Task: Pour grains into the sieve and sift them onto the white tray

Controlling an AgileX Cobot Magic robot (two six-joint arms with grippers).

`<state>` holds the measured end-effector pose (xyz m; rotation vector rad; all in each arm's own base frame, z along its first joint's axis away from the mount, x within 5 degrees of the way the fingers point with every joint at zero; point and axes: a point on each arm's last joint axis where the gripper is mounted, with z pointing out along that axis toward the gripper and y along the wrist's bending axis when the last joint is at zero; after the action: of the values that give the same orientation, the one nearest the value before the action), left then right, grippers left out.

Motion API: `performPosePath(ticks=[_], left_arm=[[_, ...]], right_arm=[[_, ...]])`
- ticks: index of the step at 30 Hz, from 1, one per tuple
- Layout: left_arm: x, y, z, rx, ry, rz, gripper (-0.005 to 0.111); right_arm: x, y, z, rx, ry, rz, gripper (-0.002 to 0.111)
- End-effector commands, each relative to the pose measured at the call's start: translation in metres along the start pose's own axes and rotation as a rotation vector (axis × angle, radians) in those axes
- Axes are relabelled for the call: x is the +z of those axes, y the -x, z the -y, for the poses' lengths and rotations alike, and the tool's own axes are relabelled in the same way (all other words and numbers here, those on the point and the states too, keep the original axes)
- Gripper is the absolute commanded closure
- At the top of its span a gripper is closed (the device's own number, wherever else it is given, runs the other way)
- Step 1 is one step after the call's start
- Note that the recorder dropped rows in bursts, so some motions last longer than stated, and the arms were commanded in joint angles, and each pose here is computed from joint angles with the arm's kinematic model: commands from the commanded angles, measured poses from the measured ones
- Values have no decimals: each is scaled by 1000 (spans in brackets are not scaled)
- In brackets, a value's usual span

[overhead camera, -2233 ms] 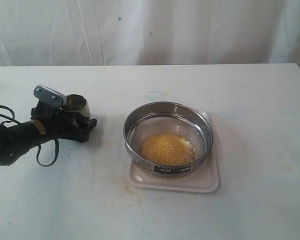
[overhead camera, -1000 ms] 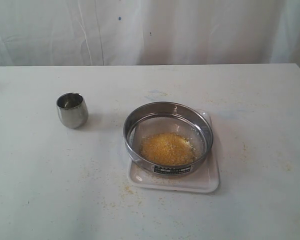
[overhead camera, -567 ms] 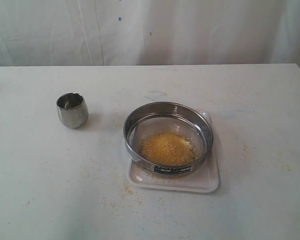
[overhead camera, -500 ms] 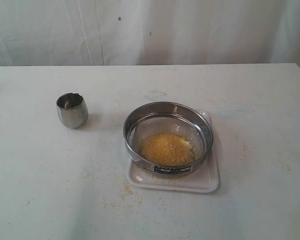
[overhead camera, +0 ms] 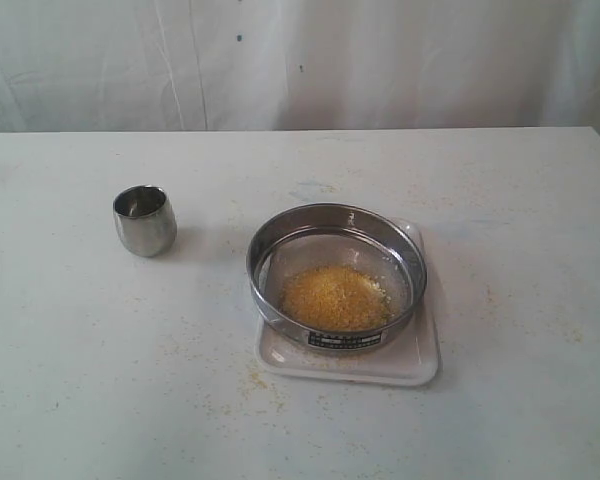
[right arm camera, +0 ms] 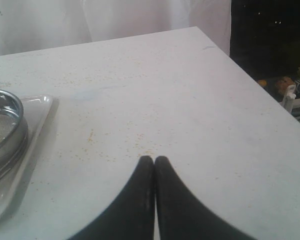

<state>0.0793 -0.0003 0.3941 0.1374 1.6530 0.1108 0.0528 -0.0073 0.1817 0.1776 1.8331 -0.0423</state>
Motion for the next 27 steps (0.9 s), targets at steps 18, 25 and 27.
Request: performPosePath(ticks=[18, 25, 27], left_arm=[[-27, -148, 14, 4, 129, -68, 107], [-26, -150, 22, -102, 45, -90, 107], [-28, -144, 23, -130, 34, -65, 107]], right_arm=[[0, 0, 0, -7, 1, 7, 108], [0, 0, 0, -7, 1, 7, 108], [0, 0, 0, -7, 1, 7, 108]])
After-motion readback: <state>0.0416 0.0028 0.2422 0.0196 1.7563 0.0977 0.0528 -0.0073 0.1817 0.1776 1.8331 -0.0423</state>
